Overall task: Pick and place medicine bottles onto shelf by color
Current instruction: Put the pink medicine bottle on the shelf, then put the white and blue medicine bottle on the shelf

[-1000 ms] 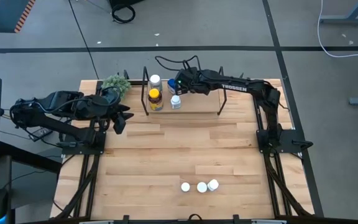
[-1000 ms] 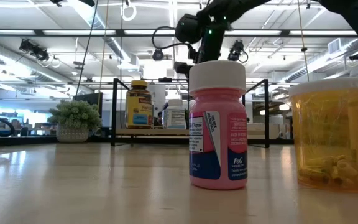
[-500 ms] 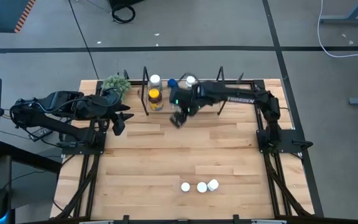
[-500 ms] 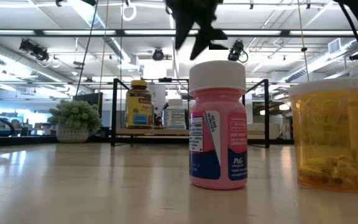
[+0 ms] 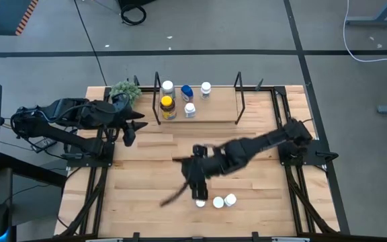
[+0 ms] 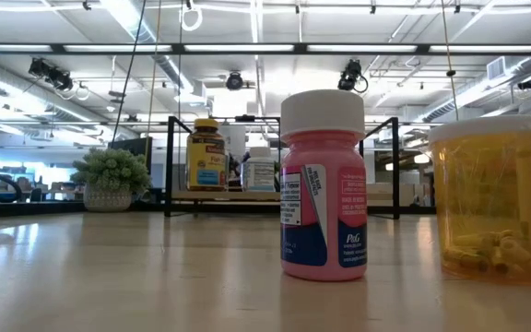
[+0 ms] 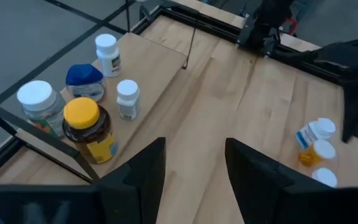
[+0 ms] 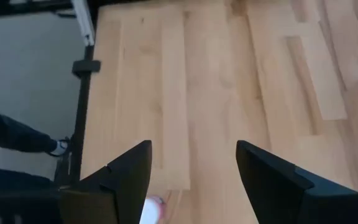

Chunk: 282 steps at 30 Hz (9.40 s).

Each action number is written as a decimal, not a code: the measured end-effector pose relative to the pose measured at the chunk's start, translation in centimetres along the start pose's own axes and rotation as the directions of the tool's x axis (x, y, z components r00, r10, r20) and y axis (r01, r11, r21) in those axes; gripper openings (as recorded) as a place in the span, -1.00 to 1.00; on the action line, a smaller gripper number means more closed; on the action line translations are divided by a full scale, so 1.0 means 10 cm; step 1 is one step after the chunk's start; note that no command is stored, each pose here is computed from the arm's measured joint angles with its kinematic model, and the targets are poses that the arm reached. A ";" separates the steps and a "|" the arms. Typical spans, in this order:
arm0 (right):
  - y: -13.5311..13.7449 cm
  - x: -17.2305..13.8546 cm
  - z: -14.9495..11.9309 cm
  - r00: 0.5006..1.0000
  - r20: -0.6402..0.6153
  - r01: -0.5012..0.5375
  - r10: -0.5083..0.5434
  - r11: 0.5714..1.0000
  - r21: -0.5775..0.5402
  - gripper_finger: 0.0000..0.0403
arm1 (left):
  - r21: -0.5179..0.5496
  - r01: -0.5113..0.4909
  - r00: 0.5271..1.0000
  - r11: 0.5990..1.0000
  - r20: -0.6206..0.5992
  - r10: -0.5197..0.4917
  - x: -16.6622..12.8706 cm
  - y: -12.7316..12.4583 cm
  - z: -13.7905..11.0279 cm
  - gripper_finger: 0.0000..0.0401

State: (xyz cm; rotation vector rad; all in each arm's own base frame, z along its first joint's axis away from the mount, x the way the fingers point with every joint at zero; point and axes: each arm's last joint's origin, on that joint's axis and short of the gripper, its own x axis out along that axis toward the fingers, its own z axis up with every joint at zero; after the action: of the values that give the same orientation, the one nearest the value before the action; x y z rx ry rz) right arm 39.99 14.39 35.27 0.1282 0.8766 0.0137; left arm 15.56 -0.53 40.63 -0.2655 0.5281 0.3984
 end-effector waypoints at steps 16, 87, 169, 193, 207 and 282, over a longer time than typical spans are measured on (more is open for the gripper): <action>0.67 0.86 -0.54 0.988 -0.143 0.070 -0.065 0.997 0.025 0.38 | -0.015 0.168 0.985 0.986 -0.037 -0.169 -0.05 -0.15 -0.04 -0.14; 0.73 1.29 -1.07 0.924 -0.348 0.156 -0.156 0.987 -0.029 -0.10 | -0.010 0.196 0.963 0.981 -0.187 -0.195 0.06 -0.67 -0.33 -0.14; -3.14 0.07 -0.63 0.926 -0.207 0.351 -0.317 0.922 0.161 -0.09 | -0.146 -0.168 0.981 0.975 0.067 0.179 -0.31 0.07 -0.20 -0.14; -3.13 0.22 -0.66 0.932 -0.237 0.293 -0.273 0.955 0.053 0.00 | -0.183 -0.173 0.977 0.968 0.094 0.192 -0.16 -0.05 -0.13 -0.14; -3.16 0.22 -0.63 0.938 -0.203 0.300 -0.282 0.952 0.060 0.05 | -0.184 -0.171 0.977 0.968 0.094 0.191 -0.16 -0.06 -0.13 -0.14; 0.73 -0.11 -1.56 0.918 -0.394 0.086 -0.045 0.992 0.089 0.54 | -0.121 -0.018 1.000 0.992 -0.015 0.017 -0.13 -0.13 -0.15 -0.14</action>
State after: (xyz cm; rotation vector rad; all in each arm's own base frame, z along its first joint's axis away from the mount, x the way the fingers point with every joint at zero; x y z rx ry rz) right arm 27.58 23.26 27.08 0.1985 1.2837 -0.0721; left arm 14.36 -2.58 40.25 -0.3813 0.5206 0.4469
